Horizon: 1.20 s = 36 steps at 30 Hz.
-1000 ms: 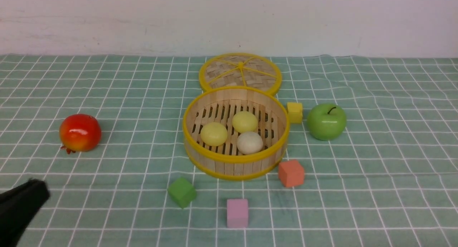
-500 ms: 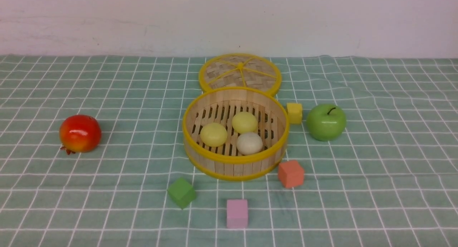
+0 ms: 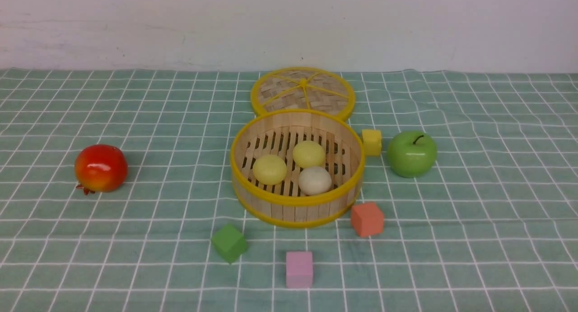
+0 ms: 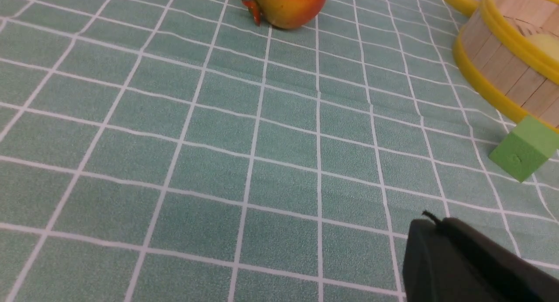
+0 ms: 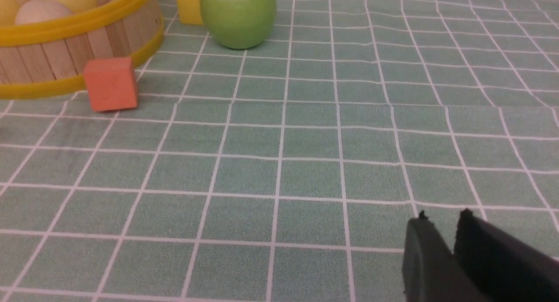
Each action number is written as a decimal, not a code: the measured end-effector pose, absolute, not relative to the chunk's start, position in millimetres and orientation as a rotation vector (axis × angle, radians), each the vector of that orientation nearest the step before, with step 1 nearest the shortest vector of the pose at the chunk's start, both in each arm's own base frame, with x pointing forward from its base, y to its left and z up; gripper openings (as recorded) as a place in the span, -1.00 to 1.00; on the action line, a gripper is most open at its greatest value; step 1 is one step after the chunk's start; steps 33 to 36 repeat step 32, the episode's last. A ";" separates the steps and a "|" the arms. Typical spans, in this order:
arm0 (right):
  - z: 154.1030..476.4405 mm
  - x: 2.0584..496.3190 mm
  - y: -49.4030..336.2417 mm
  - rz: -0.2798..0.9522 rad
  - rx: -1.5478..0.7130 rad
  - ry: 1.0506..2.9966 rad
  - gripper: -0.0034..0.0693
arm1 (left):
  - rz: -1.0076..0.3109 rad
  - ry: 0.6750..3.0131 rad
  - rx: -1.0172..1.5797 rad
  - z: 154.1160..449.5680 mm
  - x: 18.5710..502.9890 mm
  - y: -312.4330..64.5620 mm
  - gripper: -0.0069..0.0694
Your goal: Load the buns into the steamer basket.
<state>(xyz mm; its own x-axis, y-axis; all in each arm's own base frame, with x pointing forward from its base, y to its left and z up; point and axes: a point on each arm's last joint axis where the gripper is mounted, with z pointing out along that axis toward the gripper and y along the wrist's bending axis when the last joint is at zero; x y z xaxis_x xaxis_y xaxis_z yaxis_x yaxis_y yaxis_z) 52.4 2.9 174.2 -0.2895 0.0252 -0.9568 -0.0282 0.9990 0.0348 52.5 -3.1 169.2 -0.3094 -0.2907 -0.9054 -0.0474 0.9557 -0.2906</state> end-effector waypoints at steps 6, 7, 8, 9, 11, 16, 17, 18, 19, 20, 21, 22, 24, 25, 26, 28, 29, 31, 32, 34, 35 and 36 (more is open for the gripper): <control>174.2 52.4 2.9 0.052 -0.002 1.864 -0.56 | -0.246 1.877 -0.246 169.2 52.5 -3.1 -0.86; 174.2 52.4 2.9 0.052 -0.002 1.864 -0.55 | -0.246 1.877 -0.246 169.2 52.5 -3.1 -0.86; 174.2 52.4 2.9 0.052 -0.002 1.864 -0.55 | -0.246 1.877 -0.246 169.2 52.5 -3.1 -0.86; 174.2 52.4 2.9 0.052 -0.002 1.864 -0.55 | -0.246 1.877 -0.246 169.2 52.5 -3.1 -0.86; 174.2 52.4 2.9 0.052 -0.002 1.864 -0.54 | -0.246 1.877 -0.246 169.2 52.5 -3.1 -0.86; 174.2 52.4 2.9 0.052 -0.002 1.864 -0.52 | -0.246 1.877 -0.246 169.2 52.5 -3.1 -0.85; 174.2 52.4 2.9 0.052 -0.002 1.864 -0.51 | -0.246 1.877 -0.246 169.2 52.5 -3.1 -0.85; 174.2 52.4 2.9 0.052 -0.002 1.864 -0.51 | -0.246 1.877 -0.246 169.2 52.5 -3.1 -0.85; 174.2 52.4 2.9 0.052 -0.002 1.864 -0.50 | -0.246 1.877 -0.246 169.2 52.5 -3.1 -0.85; 174.2 52.4 2.9 0.052 -0.002 1.864 -0.50 | -0.246 1.877 -0.246 169.2 52.5 -3.1 -0.85; 174.2 52.4 2.9 0.052 -0.002 1.864 -0.50 | -0.246 1.877 -0.246 169.2 52.5 -3.1 -0.85; 174.2 52.4 2.9 0.052 -0.002 1.864 -0.50 | -0.246 1.877 -0.246 169.2 52.5 -3.1 -0.85; 174.2 52.4 2.9 0.052 -0.002 1.864 -0.49 | -0.246 1.877 -0.246 169.2 52.5 -3.1 -0.85; 174.2 52.4 2.9 0.052 -0.002 1.864 -0.49 | -0.246 1.877 -0.246 169.2 52.5 -3.1 -0.85; 174.2 52.4 2.9 0.052 -0.002 1.864 -0.48 | -0.246 1.877 -0.246 169.2 52.5 -3.1 -0.85; 174.2 52.4 2.9 0.052 -0.002 1.864 -0.48 | -0.246 1.877 -0.246 169.2 52.5 -3.1 -0.85; 174.2 52.4 2.9 0.052 -0.002 1.864 -0.47 | -0.246 1.877 -0.246 169.2 52.5 -3.1 -0.85; 174.2 52.4 2.9 0.052 -0.002 1.864 -0.47 | -0.246 1.877 -0.246 169.2 52.5 -3.1 -0.85; 174.2 52.4 2.9 0.052 -0.002 1.864 -0.47 | -0.246 1.877 -0.246 169.2 52.5 -3.1 -0.84; 174.2 52.4 2.9 0.052 -0.002 1.864 -0.47 | -0.246 1.877 -0.246 169.2 52.5 -3.1 -0.84; 174.2 52.4 2.9 0.052 -0.002 1.864 -0.47 | -0.246 1.877 -0.246 169.2 52.5 -3.1 -0.84; 174.2 52.4 2.9 0.052 -0.002 1.864 -0.47 | -0.246 1.877 -0.246 169.2 52.5 -3.1 -0.84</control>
